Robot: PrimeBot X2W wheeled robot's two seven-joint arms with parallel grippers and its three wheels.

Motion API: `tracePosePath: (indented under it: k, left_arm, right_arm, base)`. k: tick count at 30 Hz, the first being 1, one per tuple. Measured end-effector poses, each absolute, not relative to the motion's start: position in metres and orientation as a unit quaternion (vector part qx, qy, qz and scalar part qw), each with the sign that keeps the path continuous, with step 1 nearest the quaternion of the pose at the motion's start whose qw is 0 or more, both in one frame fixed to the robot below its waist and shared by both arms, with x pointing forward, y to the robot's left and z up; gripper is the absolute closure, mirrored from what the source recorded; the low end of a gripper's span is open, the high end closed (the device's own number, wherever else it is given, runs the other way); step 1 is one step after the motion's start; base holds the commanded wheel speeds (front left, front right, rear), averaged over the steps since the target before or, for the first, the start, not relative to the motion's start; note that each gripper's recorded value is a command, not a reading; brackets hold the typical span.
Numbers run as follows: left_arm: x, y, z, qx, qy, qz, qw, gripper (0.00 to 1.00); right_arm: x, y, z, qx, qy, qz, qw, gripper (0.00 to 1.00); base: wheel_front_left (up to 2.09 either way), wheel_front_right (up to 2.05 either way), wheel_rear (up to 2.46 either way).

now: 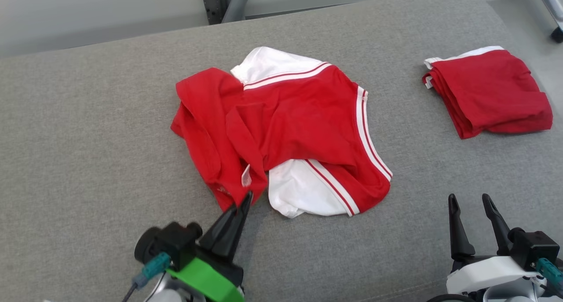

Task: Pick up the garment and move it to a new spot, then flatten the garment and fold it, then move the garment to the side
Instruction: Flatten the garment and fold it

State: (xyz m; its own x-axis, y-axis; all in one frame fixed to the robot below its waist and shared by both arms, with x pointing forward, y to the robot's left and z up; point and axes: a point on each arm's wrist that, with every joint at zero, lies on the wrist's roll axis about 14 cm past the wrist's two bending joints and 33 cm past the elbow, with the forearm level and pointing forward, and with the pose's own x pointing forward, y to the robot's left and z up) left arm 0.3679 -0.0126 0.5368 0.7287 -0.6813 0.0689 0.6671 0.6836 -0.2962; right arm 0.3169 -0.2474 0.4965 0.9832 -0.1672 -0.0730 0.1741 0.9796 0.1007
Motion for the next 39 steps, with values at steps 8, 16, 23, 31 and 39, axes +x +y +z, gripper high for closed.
tracePosePath:
  k: [8,16,23,31,39]
  left_arm:
    - [0.330,0.038,0.473,-0.143,0.110,-0.280,0.943,1.00]
    - [0.317,0.073,0.446,-0.119,0.144,-0.217,0.958,1.00]
    - [0.301,0.063,0.430,-0.152,0.179,-0.215,0.948,0.00]
    - [0.304,0.060,0.422,-0.188,0.203,-0.209,0.938,0.00]
    - [0.319,0.060,0.426,-0.229,0.211,-0.211,0.927,0.00]
  right_arm:
    - [0.334,-0.226,0.492,0.049,0.039,-0.047,0.997,0.00]
    - [0.350,-0.200,0.490,0.046,0.041,-0.004,0.998,0.00]
    - [0.353,-0.192,0.488,0.047,0.043,0.008,0.998,0.00]
    - [0.350,-0.196,0.487,0.044,0.046,0.002,0.998,0.00]
    - [0.346,-0.200,0.488,0.043,0.045,-0.005,0.998,0.00]
  base:
    - [0.00,0.00,0.00]
    - [0.00,0.00,0.00]
    - [0.00,0.00,0.00]
    - [0.00,0.00,0.00]
    - [0.00,0.00,0.00]
